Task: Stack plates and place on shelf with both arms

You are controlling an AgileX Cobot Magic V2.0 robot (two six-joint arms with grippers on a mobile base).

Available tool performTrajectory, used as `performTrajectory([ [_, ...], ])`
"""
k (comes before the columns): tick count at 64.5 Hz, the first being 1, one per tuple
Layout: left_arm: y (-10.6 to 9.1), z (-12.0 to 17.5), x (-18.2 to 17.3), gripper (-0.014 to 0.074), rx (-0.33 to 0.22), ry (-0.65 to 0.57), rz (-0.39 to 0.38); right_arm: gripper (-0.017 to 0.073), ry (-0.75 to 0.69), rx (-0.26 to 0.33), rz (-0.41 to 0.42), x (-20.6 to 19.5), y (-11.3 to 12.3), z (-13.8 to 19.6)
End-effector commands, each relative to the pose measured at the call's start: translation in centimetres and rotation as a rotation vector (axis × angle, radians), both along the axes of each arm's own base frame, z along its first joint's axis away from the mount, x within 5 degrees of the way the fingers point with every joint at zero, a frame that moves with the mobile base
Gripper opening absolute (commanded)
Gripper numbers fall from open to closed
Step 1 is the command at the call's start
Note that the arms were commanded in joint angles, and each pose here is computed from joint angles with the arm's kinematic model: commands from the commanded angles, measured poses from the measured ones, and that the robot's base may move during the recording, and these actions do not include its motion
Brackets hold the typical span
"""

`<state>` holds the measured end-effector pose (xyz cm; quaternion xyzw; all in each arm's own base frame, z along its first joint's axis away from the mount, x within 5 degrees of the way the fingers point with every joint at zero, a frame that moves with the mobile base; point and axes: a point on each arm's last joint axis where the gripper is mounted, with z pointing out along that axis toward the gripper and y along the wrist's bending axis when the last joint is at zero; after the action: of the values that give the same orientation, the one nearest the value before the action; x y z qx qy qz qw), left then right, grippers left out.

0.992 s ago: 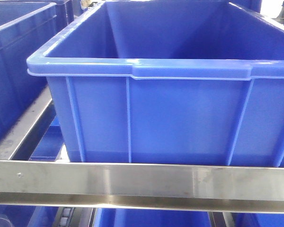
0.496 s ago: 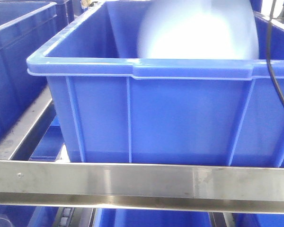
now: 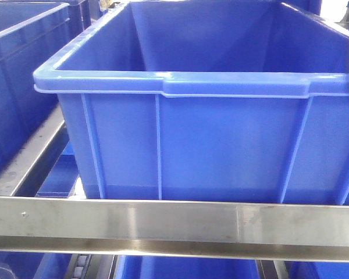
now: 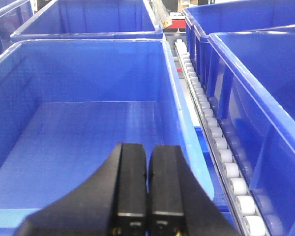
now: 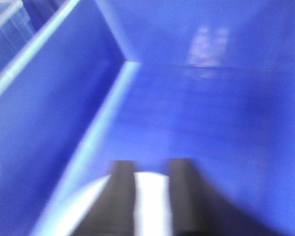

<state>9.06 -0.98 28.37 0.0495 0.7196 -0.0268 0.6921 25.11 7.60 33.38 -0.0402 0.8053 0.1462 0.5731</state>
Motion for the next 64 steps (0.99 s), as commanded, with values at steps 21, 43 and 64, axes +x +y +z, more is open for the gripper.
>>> performTrajectory([
  [21, 0.1, 1.6, 0.1, 0.0082, -0.015, -0.100, 0.014, 0.0052, -0.253, -0.007, -0.150, -8.6, -5.3, 1.9],
  [43, 0.1, 1.6, 0.1, 0.0082, -0.015, -0.100, 0.014, 0.0052, -0.247, -0.006, -0.127, -16.6, -6.2, -0.1],
  [64, 0.1, 1.6, 0.1, 0.0082, -0.015, -0.100, 0.014, 0.0052, -0.263, -0.004, -0.122, -18.3, -6.4, 0.0],
])
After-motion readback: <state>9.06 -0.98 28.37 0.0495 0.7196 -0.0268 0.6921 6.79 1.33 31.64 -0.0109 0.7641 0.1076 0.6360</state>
